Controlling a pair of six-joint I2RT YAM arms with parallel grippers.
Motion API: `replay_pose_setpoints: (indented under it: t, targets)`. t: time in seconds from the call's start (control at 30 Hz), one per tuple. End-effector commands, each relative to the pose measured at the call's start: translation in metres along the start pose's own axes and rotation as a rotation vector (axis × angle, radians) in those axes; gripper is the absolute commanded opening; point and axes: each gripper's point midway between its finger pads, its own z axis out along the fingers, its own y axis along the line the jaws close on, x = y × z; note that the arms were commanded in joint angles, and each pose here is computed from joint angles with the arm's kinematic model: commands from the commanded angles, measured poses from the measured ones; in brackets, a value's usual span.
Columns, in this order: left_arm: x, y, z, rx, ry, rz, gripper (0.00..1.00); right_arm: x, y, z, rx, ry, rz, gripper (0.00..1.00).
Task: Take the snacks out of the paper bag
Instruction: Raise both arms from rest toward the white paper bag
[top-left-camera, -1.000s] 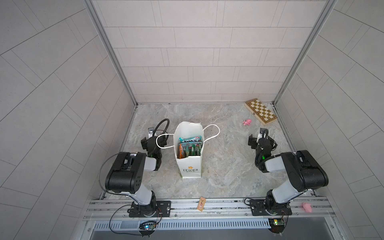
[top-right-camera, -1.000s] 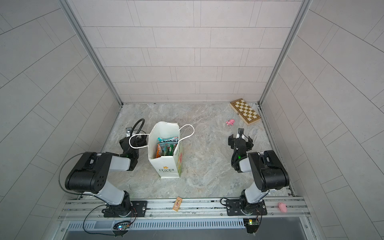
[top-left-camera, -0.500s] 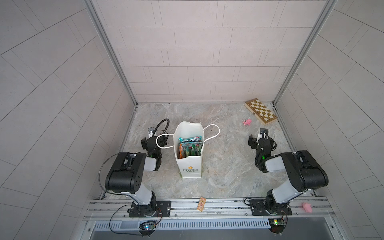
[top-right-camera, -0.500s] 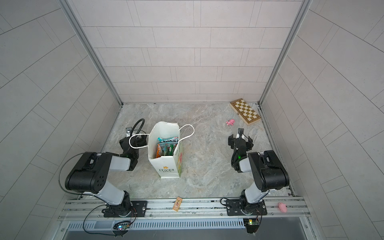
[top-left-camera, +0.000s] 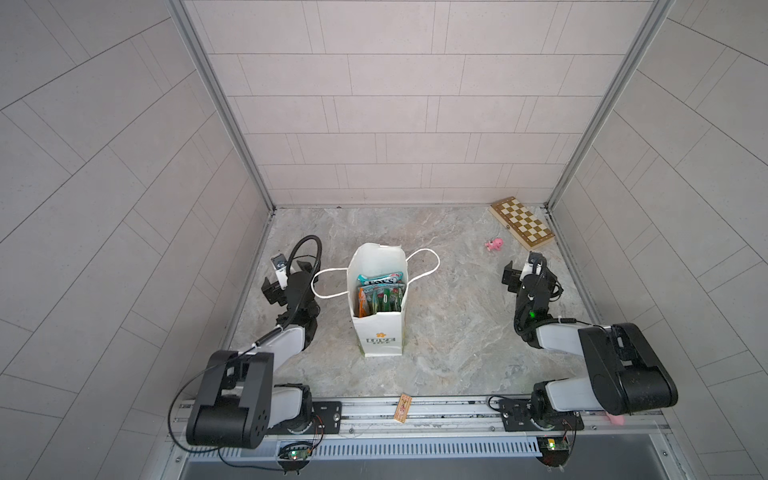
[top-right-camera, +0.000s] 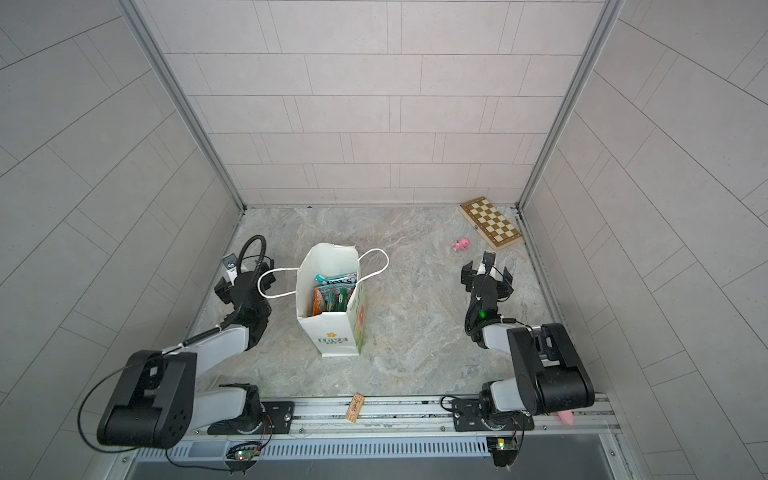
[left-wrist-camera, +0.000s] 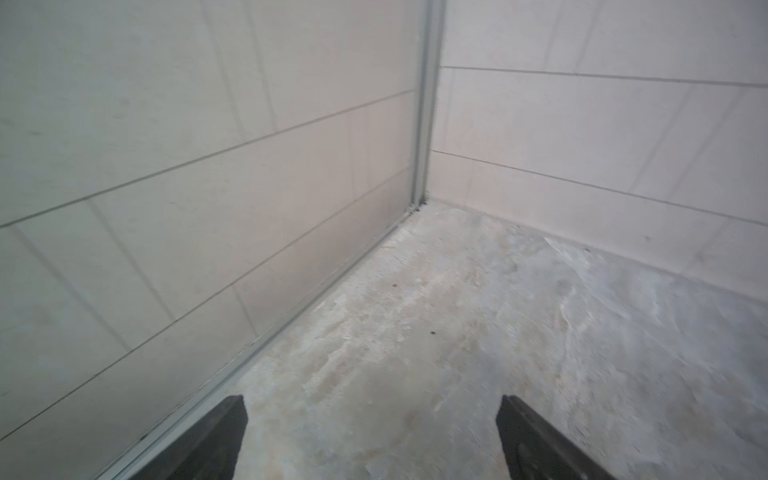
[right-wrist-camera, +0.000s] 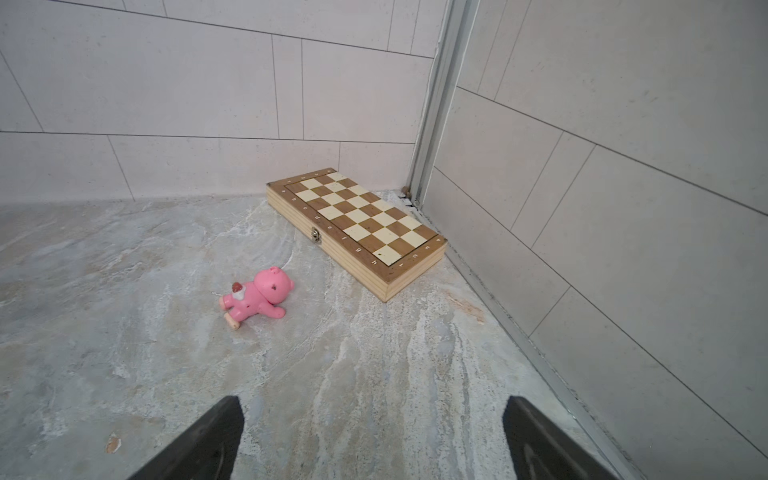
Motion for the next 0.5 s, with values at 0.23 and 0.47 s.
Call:
replay_pose_setpoints:
  t: [0.23, 0.47]
  targets:
    - [-0.075, 0.075, -0.04, -0.37, -0.002, -0.11, 1.0, -0.002, -0.012, -0.009, 0.069, 0.209, 0.04, 0.99]
    - [-0.132, 0.033, -0.055, -0.036, 0.068, -0.155, 1.0, -0.039, 0.027, -0.033, -0.215, 0.293, 0.111, 0.99]
